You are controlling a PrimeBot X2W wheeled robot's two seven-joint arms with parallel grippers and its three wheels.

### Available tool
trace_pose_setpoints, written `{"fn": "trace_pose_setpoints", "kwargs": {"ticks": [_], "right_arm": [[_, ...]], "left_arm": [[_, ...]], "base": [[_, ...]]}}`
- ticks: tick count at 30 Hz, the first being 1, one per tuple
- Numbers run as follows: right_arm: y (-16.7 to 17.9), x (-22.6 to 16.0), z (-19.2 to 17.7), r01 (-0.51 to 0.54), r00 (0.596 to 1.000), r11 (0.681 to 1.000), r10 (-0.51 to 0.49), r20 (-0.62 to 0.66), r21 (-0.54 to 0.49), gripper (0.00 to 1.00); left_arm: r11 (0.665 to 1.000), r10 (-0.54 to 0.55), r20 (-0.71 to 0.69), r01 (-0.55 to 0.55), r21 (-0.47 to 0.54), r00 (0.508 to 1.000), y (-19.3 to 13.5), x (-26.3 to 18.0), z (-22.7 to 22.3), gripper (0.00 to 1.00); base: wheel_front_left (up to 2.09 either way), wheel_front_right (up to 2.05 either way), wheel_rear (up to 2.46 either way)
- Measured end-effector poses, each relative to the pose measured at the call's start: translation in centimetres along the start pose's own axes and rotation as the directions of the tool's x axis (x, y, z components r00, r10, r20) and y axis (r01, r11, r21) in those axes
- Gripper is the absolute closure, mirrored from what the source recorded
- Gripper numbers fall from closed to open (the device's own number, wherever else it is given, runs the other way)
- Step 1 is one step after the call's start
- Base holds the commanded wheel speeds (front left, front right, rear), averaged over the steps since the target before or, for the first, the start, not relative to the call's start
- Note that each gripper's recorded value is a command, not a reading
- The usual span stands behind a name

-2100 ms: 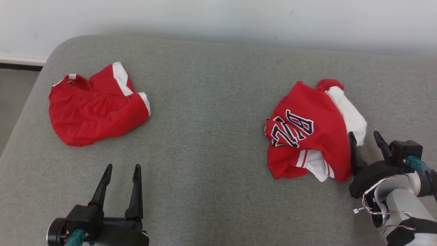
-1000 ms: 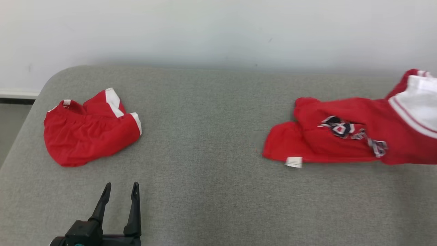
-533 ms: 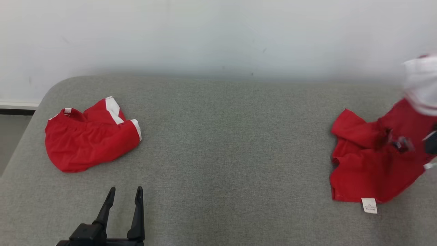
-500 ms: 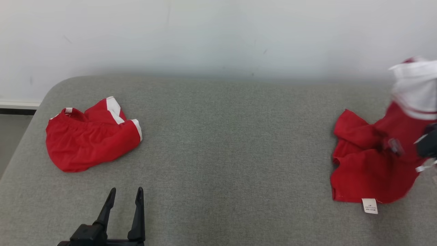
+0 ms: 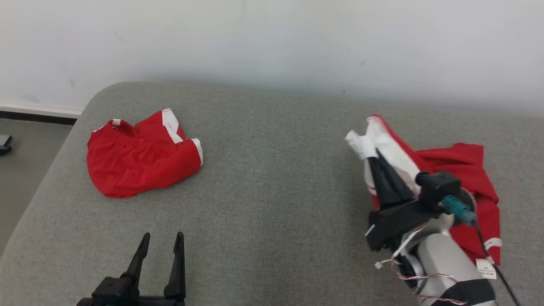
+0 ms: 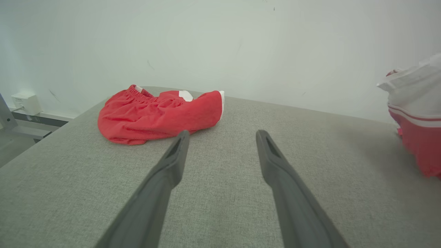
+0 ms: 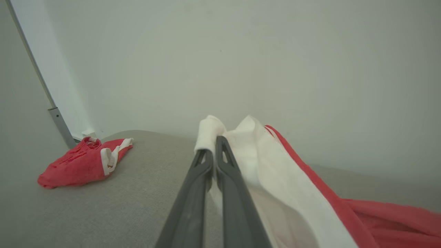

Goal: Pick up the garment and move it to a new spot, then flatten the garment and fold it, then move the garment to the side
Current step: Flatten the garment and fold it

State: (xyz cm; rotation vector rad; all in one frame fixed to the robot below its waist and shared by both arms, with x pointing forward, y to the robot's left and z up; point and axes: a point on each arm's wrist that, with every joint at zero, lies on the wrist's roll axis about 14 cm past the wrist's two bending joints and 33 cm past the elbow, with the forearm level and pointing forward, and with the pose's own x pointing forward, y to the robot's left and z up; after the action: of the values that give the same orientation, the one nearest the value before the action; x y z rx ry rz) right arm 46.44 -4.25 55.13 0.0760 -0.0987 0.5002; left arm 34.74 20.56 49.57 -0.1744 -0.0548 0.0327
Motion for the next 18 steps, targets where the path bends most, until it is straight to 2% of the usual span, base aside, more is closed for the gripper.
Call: {"fn": "trace_pose_setpoints", "kwargs": {"ticks": [5, 12, 16, 18], "right_arm": [[5.1, 1.9, -2.3, -0.108, 0.993, 0.993, 0.110, -0.045, 0.054, 1.00], [8.7, 3.9, -4.8, -0.201, 0.971, 0.977, 0.209, -0.118, 0.076, 1.00], [10.8, 4.2, -6.1, -0.248, 0.953, 0.961, 0.265, -0.147, 0.125, 1.00], [11.5, 4.4, -6.5, -0.267, 0.945, 0.954, 0.287, -0.156, 0.136, 0.00]], "left_arm": [[1.000, 0.014, -0.005, -0.014, -0.003, 1.000, 0.4, 0.0, -0.1, 0.00], [0.999, 0.042, -0.007, -0.042, -0.006, 0.999, 1.2, 0.0, 0.0, 0.00], [0.998, 0.063, -0.014, -0.063, -0.012, 0.998, 1.8, -0.1, -0.2, 0.00], [0.997, 0.075, -0.020, -0.076, -0.011, 0.997, 2.1, -0.2, -0.4, 0.00]], "base": [[0.00, 0.00, 0.00], [0.00, 0.00, 0.00], [0.00, 0.00, 0.00], [0.00, 0.00, 0.00]]}}
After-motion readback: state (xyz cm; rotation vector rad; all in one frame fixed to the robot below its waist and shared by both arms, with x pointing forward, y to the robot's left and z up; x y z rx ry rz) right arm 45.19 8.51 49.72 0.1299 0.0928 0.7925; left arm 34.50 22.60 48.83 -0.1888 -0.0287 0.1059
